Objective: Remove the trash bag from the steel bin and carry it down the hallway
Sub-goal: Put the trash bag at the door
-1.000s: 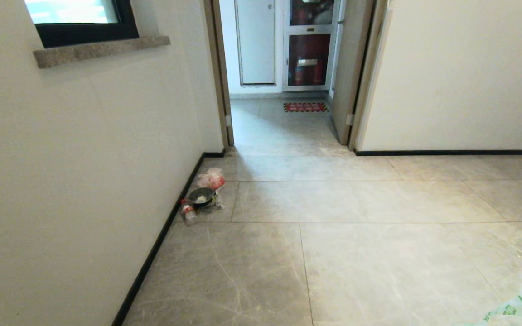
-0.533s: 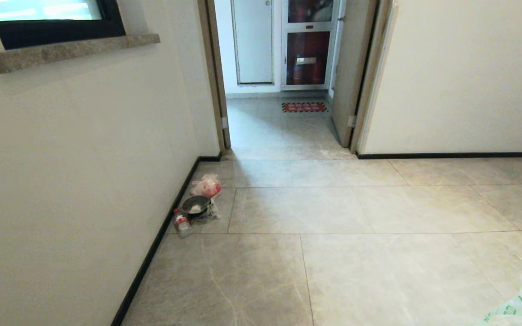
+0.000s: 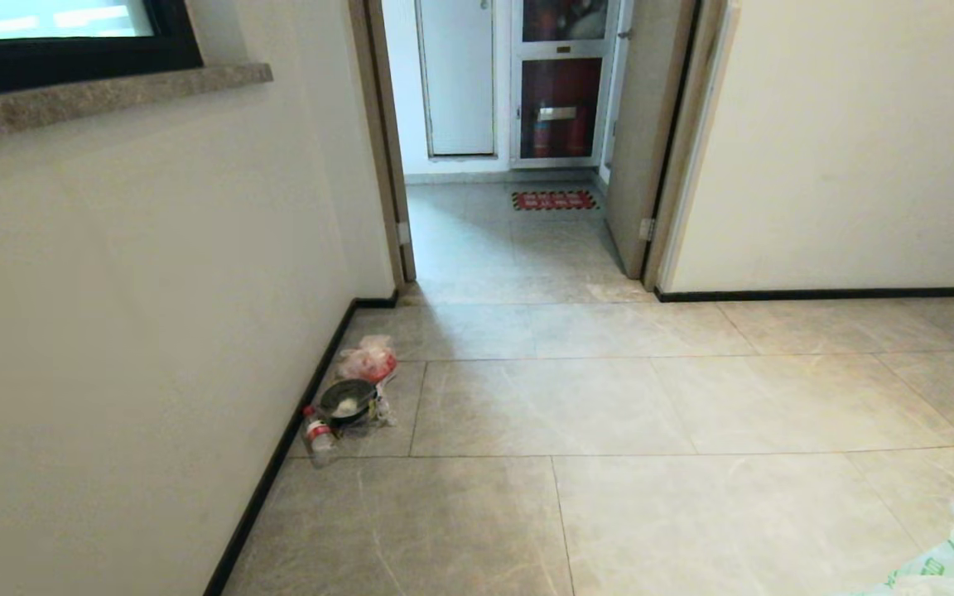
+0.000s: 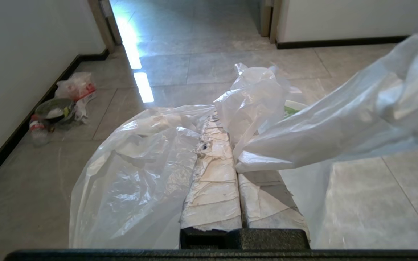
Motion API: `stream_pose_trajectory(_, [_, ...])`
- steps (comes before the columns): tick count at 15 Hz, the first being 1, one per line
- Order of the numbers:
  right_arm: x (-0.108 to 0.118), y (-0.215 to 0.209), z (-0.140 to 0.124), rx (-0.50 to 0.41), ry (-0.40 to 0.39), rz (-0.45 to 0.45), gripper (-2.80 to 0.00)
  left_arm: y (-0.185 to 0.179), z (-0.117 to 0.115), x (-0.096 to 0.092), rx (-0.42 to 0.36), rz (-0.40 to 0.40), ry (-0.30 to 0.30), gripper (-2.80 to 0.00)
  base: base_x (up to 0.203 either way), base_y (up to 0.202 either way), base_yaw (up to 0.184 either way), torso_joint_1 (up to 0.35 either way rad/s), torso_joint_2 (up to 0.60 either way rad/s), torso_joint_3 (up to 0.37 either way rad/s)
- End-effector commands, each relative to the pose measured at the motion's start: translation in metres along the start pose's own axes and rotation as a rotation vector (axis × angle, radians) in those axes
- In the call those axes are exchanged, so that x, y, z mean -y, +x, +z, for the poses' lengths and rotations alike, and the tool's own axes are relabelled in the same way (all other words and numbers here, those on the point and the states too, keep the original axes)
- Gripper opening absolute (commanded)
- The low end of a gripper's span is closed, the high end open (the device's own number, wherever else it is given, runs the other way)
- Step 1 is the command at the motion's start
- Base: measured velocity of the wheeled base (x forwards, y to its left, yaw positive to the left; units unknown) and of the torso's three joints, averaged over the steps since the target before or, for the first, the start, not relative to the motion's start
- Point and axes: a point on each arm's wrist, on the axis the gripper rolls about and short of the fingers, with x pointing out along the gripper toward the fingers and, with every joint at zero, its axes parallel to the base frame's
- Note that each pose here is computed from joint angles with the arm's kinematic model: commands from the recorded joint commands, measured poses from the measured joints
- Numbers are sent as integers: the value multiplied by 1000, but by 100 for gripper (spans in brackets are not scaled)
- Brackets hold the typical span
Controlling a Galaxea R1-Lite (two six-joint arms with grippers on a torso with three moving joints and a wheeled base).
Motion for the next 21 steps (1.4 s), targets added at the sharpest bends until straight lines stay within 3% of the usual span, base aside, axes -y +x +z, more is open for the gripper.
stream_pose_trajectory(1, [0, 0, 0, -2, 4, 1, -280, 0, 0, 0, 0, 0, -1, -280, 184, 0, -2, 2, 4, 5])
stream_pose_trajectory(21, [0, 0, 0, -2, 3, 1, -280, 0, 0, 0, 0, 0, -1, -280, 183, 0, -3, 2, 1, 2])
